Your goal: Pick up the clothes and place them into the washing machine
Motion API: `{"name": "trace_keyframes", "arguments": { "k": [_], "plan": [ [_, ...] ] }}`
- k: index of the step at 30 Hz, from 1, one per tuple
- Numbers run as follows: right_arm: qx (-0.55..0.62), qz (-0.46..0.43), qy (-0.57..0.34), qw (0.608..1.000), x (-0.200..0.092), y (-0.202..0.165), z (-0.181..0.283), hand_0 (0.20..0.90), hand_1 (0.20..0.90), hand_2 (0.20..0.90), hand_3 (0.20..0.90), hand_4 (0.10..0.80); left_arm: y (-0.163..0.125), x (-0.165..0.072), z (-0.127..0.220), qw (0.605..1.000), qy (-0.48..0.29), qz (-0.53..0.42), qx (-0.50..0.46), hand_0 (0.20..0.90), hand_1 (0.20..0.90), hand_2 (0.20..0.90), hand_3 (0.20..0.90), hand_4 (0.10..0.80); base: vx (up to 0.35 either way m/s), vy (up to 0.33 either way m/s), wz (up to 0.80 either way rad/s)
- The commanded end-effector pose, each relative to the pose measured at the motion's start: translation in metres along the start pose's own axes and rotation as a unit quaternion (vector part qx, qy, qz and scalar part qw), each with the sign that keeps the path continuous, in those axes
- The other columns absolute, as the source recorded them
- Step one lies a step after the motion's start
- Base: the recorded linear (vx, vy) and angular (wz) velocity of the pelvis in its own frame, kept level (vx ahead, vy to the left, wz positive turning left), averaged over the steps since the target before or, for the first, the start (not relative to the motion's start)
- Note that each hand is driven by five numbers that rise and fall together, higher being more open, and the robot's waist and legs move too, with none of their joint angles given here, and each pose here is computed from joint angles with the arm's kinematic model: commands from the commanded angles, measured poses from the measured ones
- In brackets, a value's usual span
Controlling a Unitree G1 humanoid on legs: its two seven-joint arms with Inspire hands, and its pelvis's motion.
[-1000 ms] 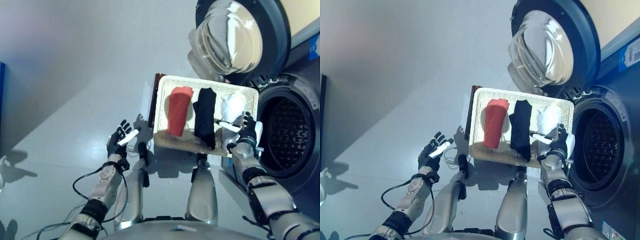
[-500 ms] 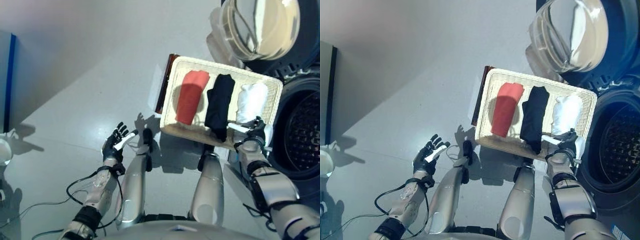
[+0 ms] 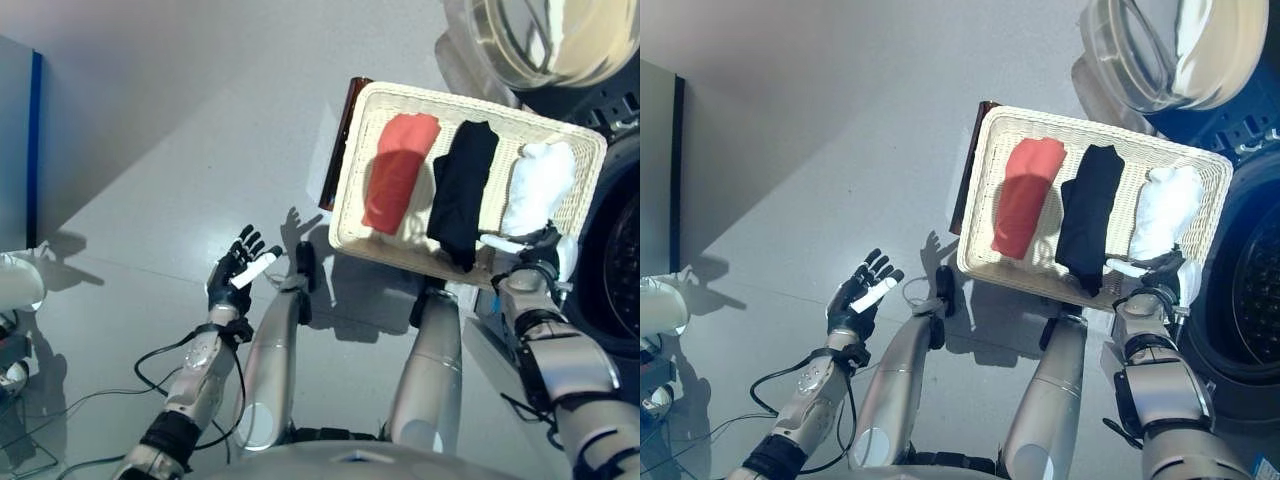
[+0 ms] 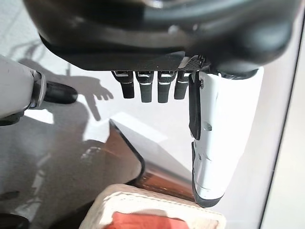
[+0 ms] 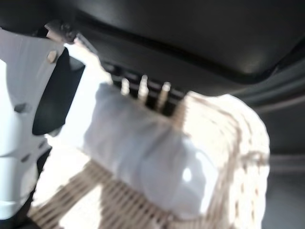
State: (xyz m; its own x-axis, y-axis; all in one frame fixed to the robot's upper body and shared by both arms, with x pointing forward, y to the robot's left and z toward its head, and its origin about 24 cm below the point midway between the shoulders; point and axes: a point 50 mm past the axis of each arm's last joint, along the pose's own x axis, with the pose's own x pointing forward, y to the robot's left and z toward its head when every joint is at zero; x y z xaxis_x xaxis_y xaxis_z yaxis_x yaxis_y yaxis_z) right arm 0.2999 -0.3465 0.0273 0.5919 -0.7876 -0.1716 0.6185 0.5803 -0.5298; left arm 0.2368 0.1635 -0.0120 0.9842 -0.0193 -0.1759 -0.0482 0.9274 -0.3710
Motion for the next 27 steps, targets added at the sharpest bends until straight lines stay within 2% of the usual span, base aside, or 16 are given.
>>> {"name": "trace_keyframes", "arguments": {
  "k": [1,3,7,11,18,22,24,27],
  "plan": [
    [-0.049,-0.017,0.004,0.999,0.011,-0.028,-0.008,0.263,0.263,0.263,0.263,0.345,0.008,-0.017,0.008,1.000,-0.029,-0.010,0.003,0.900,0.900,0.900,0.900,0.800,0.072,-0.005,0.19],
    [-0.071,-0.014,0.004,0.997,0.011,-0.027,-0.007,0.200,0.200,0.200,0.200,0.300,0.007,-0.019,0.008,0.999,-0.027,-0.018,0.006,0.900,0.900,0.900,0.900,0.800,-0.024,0.018,0.11],
    [-0.113,-0.020,0.014,0.993,0.012,-0.030,-0.011,0.200,0.200,0.200,0.200,0.300,0.008,-0.022,0.004,1.000,-0.018,-0.020,0.008,0.900,0.900,0.900,0.900,0.800,-0.005,0.004,0.01],
    [-0.204,-0.020,0.006,0.979,0.011,-0.031,-0.015,0.200,0.200,0.200,0.200,0.300,0.008,-0.021,0.008,0.999,-0.029,-0.018,0.015,0.900,0.900,0.900,0.900,0.800,0.001,0.022,0.11],
    [-0.213,-0.023,0.019,0.977,0.011,-0.032,-0.017,0.200,0.200,0.200,0.200,0.300,0.008,-0.018,0.009,0.999,-0.029,-0.013,0.013,0.900,0.900,0.900,0.900,0.800,0.011,0.004,0.05],
    [-0.116,-0.047,0.028,0.992,0.013,-0.037,-0.013,0.200,0.200,0.200,0.200,0.300,0.013,-0.015,0.013,0.999,-0.039,0.006,0.011,0.900,0.900,0.900,0.900,0.800,-0.029,0.008,-0.02],
    [0.008,-0.066,0.030,0.997,0.012,-0.035,-0.009,0.200,0.200,0.200,0.200,0.300,0.017,-0.012,0.014,0.999,-0.044,0.024,0.008,0.900,0.900,0.900,0.900,0.800,0.056,-0.018,-0.03],
    [0.178,-0.073,0.034,0.981,0.007,-0.028,-0.005,0.200,0.200,0.200,0.200,0.300,0.022,-0.009,0.011,0.998,-0.042,0.051,0.005,0.900,0.900,0.900,0.900,0.800,0.057,-0.031,-0.13]
  ]
}}
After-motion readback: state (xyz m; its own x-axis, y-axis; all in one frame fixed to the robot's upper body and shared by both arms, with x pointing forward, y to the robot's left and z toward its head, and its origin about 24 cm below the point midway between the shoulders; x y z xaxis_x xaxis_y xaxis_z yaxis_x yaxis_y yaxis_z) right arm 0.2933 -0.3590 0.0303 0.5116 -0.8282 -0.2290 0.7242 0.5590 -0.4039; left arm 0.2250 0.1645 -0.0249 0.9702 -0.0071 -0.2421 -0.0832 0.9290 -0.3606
